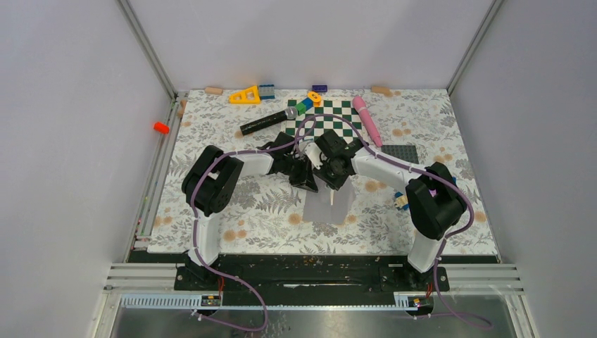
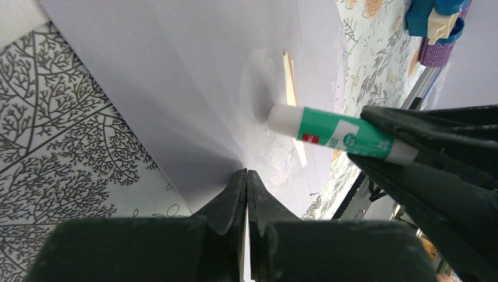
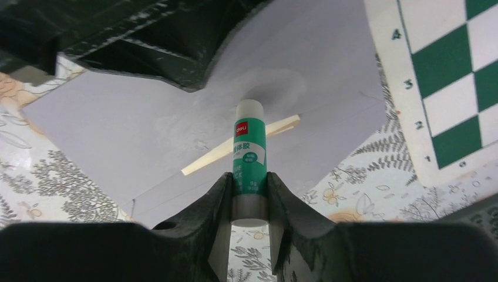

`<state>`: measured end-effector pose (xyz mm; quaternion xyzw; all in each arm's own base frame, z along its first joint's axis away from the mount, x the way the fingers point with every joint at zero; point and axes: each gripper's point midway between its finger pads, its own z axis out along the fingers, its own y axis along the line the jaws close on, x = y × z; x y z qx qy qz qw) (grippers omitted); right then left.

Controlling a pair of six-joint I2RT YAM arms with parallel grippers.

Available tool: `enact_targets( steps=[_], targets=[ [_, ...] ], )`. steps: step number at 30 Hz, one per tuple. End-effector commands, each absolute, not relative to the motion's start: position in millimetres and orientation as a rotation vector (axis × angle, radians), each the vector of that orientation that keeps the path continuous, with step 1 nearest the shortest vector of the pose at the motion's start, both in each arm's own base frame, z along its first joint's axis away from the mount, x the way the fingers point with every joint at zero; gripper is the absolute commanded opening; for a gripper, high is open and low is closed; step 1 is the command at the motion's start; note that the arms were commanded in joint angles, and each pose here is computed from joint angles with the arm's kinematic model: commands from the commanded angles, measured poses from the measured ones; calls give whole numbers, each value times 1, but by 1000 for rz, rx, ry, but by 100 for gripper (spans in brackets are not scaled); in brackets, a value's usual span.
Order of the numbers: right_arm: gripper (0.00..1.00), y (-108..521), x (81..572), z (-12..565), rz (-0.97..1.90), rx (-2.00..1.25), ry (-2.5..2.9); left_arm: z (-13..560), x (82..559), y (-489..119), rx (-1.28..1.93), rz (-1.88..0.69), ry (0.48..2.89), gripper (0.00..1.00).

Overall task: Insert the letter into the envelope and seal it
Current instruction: Paint the envelope at the center of the board.

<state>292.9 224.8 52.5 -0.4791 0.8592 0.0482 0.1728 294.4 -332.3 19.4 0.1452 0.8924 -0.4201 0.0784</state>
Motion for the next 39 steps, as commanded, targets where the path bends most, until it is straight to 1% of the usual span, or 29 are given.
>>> enact_targets(
  steps=[1,6,10,17,26,39],
  targets=[
    [0,217,316,77,46,-1240,2402,-10,293,-312,439,-1035,2743,0],
    [0,218,308,71,83,-1293,2418,-10,293,-312,438,-1035,2743,0],
    [0,224,282,65,225,-1403,2450,-9,293,-312,439,-1033,2741,0],
    [0,225,258,66,334,-1527,2441,-10,293,-312,438,-1032,2743,0],
    [0,236,246,74,467,-1559,2413,-12,293,-311,437,-1029,2748,0],
    [0,261,231,72,577,-1582,2399,-12,292,-312,440,-1033,2748,0]
  ],
)
